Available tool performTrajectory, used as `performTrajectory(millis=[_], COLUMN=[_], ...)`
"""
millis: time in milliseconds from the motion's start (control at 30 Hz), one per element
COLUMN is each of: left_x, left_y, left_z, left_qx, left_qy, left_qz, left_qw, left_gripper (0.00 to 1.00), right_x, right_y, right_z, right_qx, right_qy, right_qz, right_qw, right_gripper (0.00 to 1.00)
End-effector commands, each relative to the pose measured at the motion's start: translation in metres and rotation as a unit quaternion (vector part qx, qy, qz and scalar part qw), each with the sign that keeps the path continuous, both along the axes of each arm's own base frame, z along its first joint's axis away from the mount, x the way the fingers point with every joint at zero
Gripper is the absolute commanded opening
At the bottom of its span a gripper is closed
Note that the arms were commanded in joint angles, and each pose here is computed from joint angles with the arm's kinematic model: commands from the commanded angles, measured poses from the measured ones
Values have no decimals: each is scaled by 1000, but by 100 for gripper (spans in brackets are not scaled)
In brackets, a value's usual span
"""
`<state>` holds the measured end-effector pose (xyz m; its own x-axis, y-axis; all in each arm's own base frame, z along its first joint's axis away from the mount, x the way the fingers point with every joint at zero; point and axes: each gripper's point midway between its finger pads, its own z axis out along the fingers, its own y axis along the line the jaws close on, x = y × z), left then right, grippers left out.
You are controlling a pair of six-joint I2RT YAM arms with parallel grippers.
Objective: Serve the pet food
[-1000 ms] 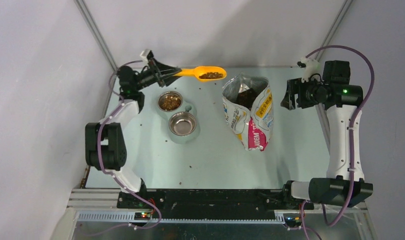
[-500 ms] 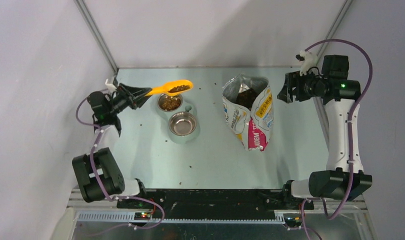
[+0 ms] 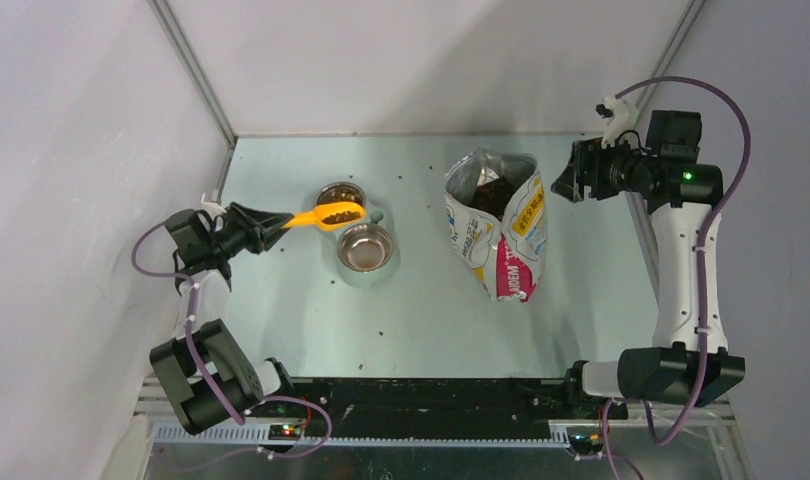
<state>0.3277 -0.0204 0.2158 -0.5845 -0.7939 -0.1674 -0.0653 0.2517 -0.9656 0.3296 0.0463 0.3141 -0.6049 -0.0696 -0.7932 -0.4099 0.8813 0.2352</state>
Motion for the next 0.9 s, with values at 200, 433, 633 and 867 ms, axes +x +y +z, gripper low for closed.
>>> performTrajectory(millis=[200, 433, 633, 867], left_x=[-13, -18, -19, -10], left_y=[13, 4, -8, -19], left_z=[-46, -54, -54, -43], left_qx=[119, 172, 243, 339], left_qy=[56, 66, 61, 34], left_qz=[4, -29, -75, -119], left_qw=[991, 983, 965, 933], left_gripper=[0, 0, 0, 0], right_x=[-9, -18, -20, -21], right_y=[6, 3, 1, 0], right_z=[14, 9, 7, 9], right_qx=[5, 3, 6, 7], right_qy=[-42, -43, -43, -46], right_qz=[4, 0, -5, -9], right_qw=[999, 999, 999, 999], right_gripper=[72, 72, 72, 72])
